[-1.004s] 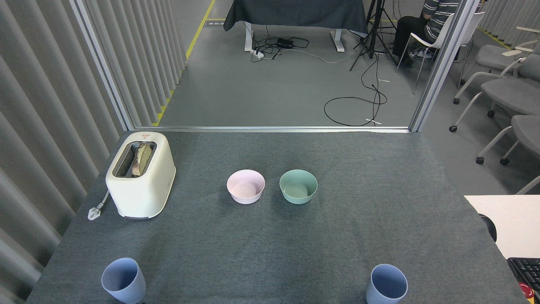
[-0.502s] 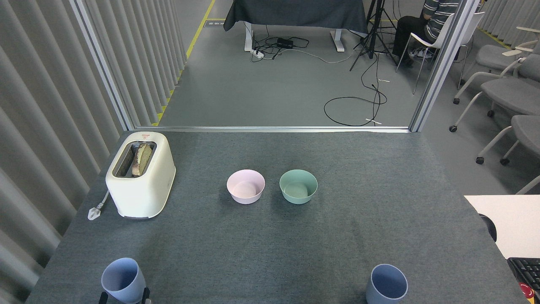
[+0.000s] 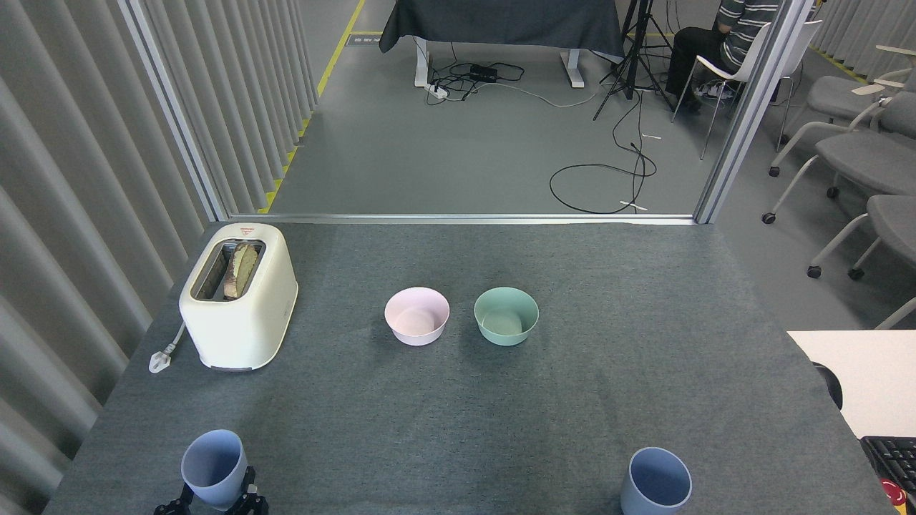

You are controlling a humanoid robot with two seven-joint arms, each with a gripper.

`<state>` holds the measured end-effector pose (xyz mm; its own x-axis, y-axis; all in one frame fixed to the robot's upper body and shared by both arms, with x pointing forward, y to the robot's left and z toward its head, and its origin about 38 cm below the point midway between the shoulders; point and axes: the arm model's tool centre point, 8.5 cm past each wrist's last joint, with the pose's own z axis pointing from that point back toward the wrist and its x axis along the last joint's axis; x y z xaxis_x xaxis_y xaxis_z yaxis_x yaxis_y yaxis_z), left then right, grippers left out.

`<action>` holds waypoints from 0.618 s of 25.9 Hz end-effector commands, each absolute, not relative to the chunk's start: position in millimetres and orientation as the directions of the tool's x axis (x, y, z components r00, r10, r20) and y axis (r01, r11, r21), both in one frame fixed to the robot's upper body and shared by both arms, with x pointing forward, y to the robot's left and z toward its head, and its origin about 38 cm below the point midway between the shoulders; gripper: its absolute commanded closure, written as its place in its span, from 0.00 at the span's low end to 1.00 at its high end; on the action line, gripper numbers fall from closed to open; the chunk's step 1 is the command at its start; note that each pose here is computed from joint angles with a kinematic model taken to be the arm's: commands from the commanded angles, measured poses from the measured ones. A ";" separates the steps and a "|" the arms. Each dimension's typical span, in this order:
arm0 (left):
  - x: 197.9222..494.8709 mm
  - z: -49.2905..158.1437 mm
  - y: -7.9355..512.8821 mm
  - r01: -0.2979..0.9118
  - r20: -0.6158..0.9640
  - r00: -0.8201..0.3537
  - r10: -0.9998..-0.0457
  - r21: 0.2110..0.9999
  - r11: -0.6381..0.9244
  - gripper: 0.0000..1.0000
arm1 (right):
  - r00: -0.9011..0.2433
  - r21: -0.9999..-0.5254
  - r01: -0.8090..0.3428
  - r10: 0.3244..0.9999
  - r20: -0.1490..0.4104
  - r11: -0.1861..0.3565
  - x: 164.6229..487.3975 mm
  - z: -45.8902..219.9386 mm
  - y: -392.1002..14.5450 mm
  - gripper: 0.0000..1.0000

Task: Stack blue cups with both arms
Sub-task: 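Grasp the blue cup in front of the left gripper, then slide the blue cup toward the middle of the table edge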

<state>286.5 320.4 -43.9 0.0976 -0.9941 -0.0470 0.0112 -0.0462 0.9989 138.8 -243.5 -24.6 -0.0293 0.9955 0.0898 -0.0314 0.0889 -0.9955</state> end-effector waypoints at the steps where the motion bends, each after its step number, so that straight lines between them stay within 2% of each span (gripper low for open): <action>1: 286.0 -43.2 320.1 0.011 -0.045 0.088 -0.995 0.999 -0.044 0.48 | -0.030 -0.995 -0.032 0.995 0.091 0.090 138.8 -24.7 -242.6 0.00; 3: 286.2 -37.6 316.7 -0.009 -0.038 0.077 -0.996 0.999 -0.038 0.50 | -0.030 -0.995 -0.032 0.995 0.091 0.090 138.8 -24.7 -242.6 0.00; 5: 289.5 -16.7 305.7 -0.076 -0.022 0.046 -0.999 0.997 -0.025 0.50 | -0.031 -0.996 -0.032 0.995 0.090 0.089 138.7 -24.7 -243.0 0.00; 7: 285.5 -2.1 269.4 -0.118 -0.006 -0.060 -0.998 0.993 0.001 0.50 | -0.032 -0.995 -0.032 0.995 0.091 0.090 138.7 -24.7 -242.4 0.00; 9: 282.7 2.6 227.4 -0.131 0.015 -0.172 -0.985 0.991 0.038 0.50 | -0.034 -0.995 -0.032 0.995 0.094 0.093 138.7 -24.8 -241.0 0.00; 13: 287.4 -11.2 176.6 -0.106 -0.017 -0.290 -0.957 0.994 0.015 0.50 | -0.035 -0.995 -0.031 0.995 0.093 0.092 139.4 -24.7 -240.5 0.00; 16: 300.7 -25.9 148.3 -0.087 -0.064 -0.324 -0.944 0.996 -0.037 0.50 | -0.031 -0.996 -0.033 0.996 0.089 0.088 138.8 -24.9 -241.2 0.00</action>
